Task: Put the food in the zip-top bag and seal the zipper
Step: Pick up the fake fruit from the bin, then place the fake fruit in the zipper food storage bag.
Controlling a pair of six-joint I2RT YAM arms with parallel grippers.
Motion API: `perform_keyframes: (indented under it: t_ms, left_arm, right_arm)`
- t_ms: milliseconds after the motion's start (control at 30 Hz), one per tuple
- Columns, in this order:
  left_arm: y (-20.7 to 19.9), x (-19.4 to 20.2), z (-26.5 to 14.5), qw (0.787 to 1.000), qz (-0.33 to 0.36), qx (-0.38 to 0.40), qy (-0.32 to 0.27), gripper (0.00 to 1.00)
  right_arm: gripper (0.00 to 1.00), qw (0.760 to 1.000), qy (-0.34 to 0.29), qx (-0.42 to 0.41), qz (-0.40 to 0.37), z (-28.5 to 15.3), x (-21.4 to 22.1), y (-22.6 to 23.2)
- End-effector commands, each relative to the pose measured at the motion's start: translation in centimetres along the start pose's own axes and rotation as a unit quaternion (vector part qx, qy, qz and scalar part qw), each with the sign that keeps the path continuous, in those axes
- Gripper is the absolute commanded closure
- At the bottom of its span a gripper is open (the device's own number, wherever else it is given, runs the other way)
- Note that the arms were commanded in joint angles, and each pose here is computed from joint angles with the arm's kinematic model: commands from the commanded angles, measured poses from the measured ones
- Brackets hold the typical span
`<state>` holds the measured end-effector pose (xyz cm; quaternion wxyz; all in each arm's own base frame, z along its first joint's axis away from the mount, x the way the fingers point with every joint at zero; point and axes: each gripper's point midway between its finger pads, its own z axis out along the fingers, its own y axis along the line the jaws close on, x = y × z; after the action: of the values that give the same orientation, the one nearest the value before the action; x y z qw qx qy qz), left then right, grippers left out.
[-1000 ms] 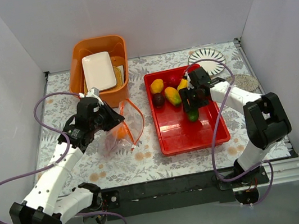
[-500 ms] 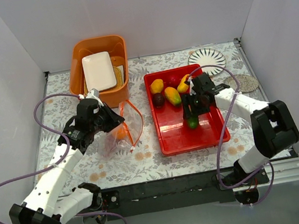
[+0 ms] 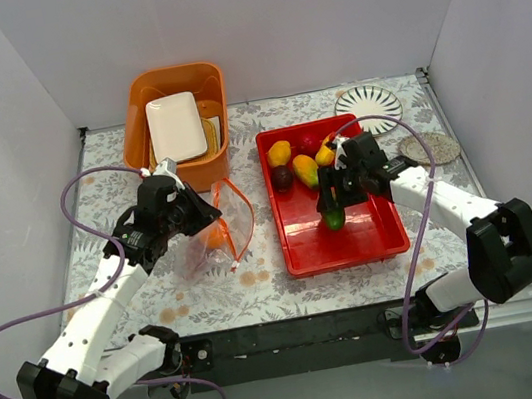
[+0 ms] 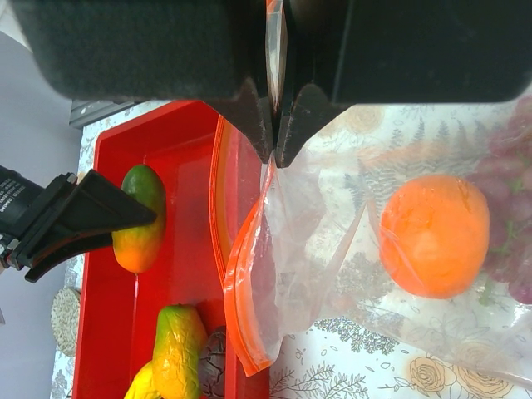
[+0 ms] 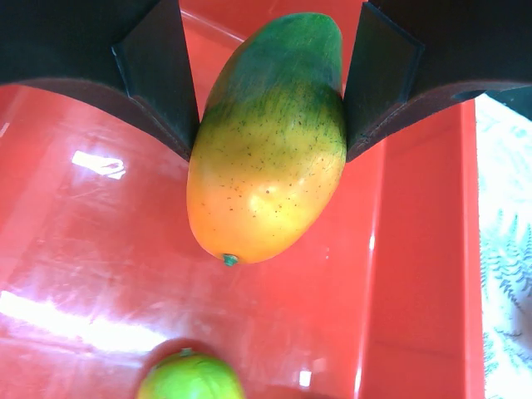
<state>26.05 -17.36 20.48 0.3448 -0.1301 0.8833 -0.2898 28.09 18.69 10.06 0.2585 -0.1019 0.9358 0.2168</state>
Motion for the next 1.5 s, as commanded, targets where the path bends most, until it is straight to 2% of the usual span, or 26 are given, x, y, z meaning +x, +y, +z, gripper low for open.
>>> perform_keyframes:
  t_ms: [0, 467, 600, 967, 1467]
  left_arm:
    - [0.2, -0.6, -0.2, 1.0, 0.005, -0.009, -0.009, 1.0]
    - [0.2, -0.3, 0.0, 1.0, 0.009, -0.003, -0.003, 1.0]
    - [-0.1, 0.1, 0.2, 1.0, 0.014, 0.008, 0.003, 1.0]
    - [0.0, 0.3, 0.7, 1.0, 0.018, 0.009, 0.012, 1.0]
    - [0.3, 0.6, 0.8, 1.0, 0.014, 0.005, 0.014, 1.0]
  right_arm:
    - [0.6, 1.0, -0.015, -0.027, 0.003, -0.6, -0.8, 1.7]
    - [0.62, 0.998, -0.031, -0.062, 0.001, -1.8, -2.1, 4.8]
    - [0.67, 0.996, -0.041, -0.083, -0.002, -2.3, -3.2, 6.3]
    - [0.67, 0.993, -0.046, -0.108, -0.017, -2.8, -4.2, 9.4]
    - [0.67, 0.975, -0.05, -0.217, -0.015, -3.4, -4.7, 14.8]
